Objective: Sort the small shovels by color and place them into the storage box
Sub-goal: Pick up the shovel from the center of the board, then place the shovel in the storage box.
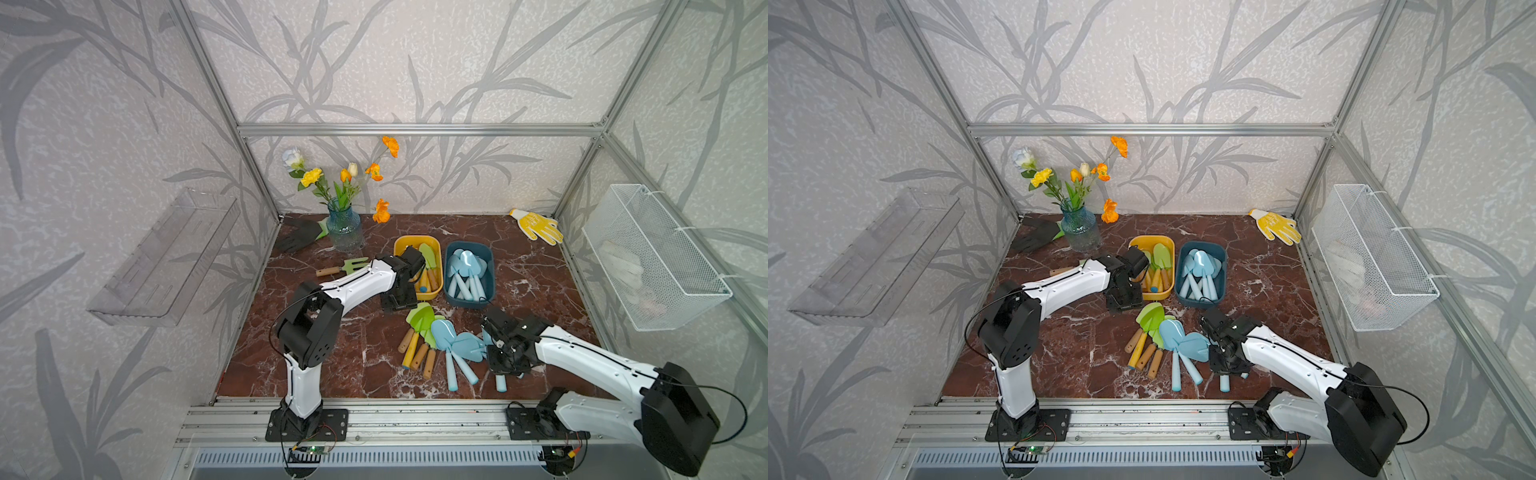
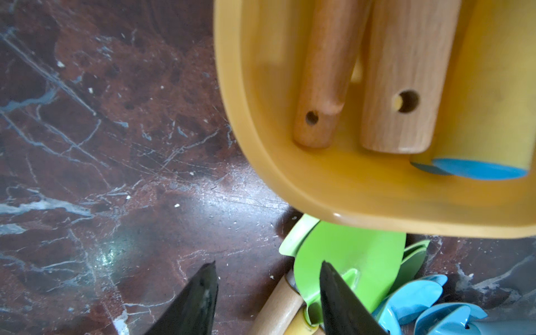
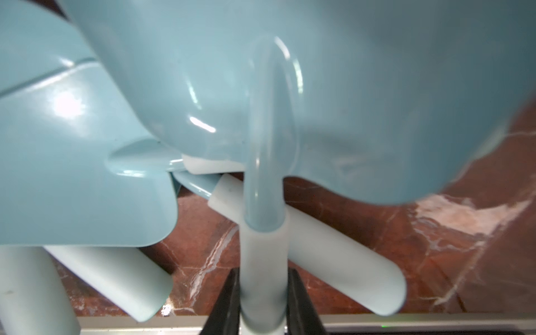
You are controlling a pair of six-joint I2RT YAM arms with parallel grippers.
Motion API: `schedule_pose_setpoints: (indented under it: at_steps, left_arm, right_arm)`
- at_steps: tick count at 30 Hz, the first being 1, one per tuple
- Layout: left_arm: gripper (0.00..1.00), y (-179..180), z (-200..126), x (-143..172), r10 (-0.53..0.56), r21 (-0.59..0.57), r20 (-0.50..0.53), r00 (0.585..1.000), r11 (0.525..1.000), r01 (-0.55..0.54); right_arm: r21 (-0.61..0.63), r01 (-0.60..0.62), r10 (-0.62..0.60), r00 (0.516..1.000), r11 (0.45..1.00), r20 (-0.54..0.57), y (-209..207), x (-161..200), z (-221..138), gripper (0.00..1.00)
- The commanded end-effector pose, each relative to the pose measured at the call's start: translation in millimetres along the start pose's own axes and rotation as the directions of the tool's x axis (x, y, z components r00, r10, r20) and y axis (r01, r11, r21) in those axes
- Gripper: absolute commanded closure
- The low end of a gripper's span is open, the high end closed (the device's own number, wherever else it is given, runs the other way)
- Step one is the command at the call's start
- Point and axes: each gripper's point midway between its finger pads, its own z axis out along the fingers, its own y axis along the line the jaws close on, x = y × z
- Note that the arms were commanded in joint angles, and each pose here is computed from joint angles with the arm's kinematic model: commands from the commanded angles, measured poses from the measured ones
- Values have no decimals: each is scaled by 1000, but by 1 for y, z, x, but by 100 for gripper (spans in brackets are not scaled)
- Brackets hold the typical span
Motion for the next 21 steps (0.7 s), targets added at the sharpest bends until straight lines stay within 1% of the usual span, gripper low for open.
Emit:
schedule_pose_setpoints:
  at_steps: [1, 4, 6, 10, 13, 17, 21]
  left_arm:
    - [43, 1, -10, -5, 6, -1, 17, 1000, 1000, -6]
    - [43, 2, -11, -6, 5, -2, 19, 1000, 1000, -5]
    - [43, 4, -11, -7, 4, -3, 20, 1000, 1000, -4]
    - [43, 8, -12, -10, -1, -7, 24, 1000, 1000, 1]
    - [43, 12, -14, -12, -6, -4, 26, 1000, 1000, 6]
    - [42, 20, -18, -14, -12, -9, 38, 999, 1000, 12]
    - [42, 35, -22, -14, -27, -20, 47, 999, 999, 28]
  right_arm:
    - [67, -101, 93, 989, 993, 115, -21, -17, -26, 90]
    - [23, -128, 122, 974, 991, 189, -22, -33, -43, 89]
    - [2, -142, 139, 968, 990, 210, -22, -44, -54, 89]
    - [-42, -114, 121, 961, 993, 250, -14, -77, -77, 88]
    - [-80, -67, 86, 961, 995, 265, -1, -108, -88, 87]
    - [-101, -13, 41, 959, 995, 282, 17, -154, -96, 87]
    - [-130, 22, 10, 971, 991, 239, 38, -192, -89, 87]
